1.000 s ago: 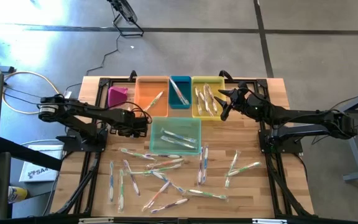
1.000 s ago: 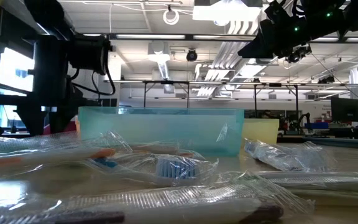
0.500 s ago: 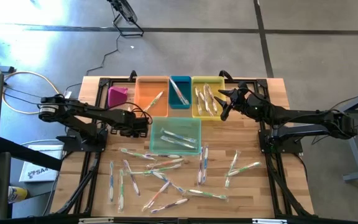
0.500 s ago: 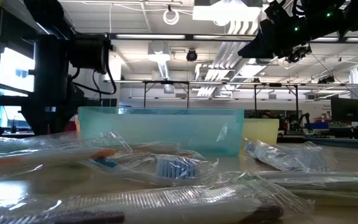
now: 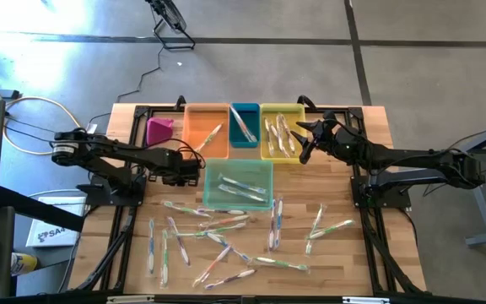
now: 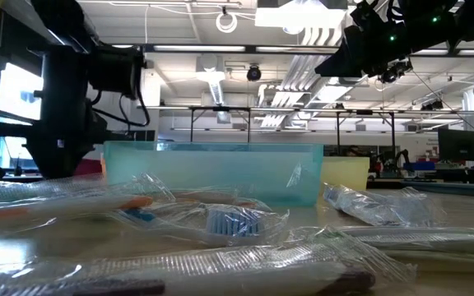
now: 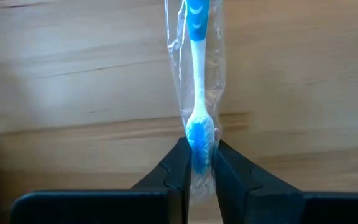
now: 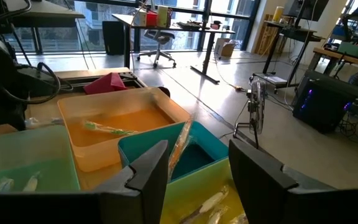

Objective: Pick & Place Toothbrushes
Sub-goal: Put the blue toothbrush into the green bin, then put the green toothbrush into the orange bin

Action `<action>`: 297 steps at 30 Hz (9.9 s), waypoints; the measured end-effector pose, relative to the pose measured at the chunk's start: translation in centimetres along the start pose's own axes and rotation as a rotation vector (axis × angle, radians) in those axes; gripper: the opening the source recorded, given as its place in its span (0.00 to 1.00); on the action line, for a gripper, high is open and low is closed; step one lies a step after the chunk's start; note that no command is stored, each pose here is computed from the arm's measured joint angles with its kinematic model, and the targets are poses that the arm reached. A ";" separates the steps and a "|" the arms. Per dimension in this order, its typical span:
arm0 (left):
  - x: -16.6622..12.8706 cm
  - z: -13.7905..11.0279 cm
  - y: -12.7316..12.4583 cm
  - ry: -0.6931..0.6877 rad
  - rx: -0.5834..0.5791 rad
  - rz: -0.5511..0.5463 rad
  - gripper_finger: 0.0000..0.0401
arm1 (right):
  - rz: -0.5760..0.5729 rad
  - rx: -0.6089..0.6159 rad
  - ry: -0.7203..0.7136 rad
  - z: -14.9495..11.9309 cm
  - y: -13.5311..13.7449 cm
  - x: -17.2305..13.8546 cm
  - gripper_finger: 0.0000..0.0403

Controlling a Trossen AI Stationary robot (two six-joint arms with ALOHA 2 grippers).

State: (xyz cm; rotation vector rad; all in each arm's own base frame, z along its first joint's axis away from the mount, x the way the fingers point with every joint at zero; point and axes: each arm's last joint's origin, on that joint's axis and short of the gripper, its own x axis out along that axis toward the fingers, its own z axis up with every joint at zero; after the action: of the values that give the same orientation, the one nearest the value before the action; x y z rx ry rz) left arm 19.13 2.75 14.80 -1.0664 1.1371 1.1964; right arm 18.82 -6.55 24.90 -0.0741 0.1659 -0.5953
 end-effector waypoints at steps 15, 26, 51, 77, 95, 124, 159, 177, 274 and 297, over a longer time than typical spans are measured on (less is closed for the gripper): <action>-2.4 0.1 2.8 -0.103 0.010 0.084 0.11 | 0.000 0.000 0.000 0.0 0.0 0.0 0.40; -5.9 0.5 4.5 -0.277 0.088 -0.154 0.11 | 0.000 0.000 0.000 0.0 0.0 0.0 0.40; -13.1 1.9 2.7 -0.872 0.534 -0.734 0.11 | 0.003 0.014 0.051 -0.5 0.0 0.0 0.40; -10.0 -0.3 -2.9 -0.563 0.890 -0.925 0.11 | 0.004 -0.017 0.062 -0.6 0.0 0.0 0.40; -9.2 -2.8 -3.7 -0.540 0.943 -0.882 0.11 | 0.004 -0.016 0.062 -0.6 0.0 0.0 0.40; -9.3 -2.8 -7.6 -0.375 1.112 -0.584 0.11 | 0.004 -0.014 0.056 -0.6 0.0 0.0 0.40; -2.7 -3.8 -10.9 -0.198 1.136 -0.467 0.11 | 0.004 -0.014 0.056 -0.6 0.0 0.0 0.40; -2.7 -3.8 -10.9 -0.191 1.111 -0.469 0.24 | 0.004 -0.014 0.057 -0.6 0.0 0.0 0.40; -10.6 0.2 1.5 -1.294 1.195 -0.778 0.30 | 0.010 0.034 0.058 -0.6 0.1 0.0 0.40; -10.8 -0.2 5.1 -1.418 1.212 -0.712 0.30 | 0.096 0.111 0.049 -0.4 0.5 -0.1 0.40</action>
State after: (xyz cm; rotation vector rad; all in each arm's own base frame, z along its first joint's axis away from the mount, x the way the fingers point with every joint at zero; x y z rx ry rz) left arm 13.77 1.62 25.42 0.3973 0.1062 0.2664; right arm 18.95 -6.11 24.41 0.0556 0.1831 -0.5093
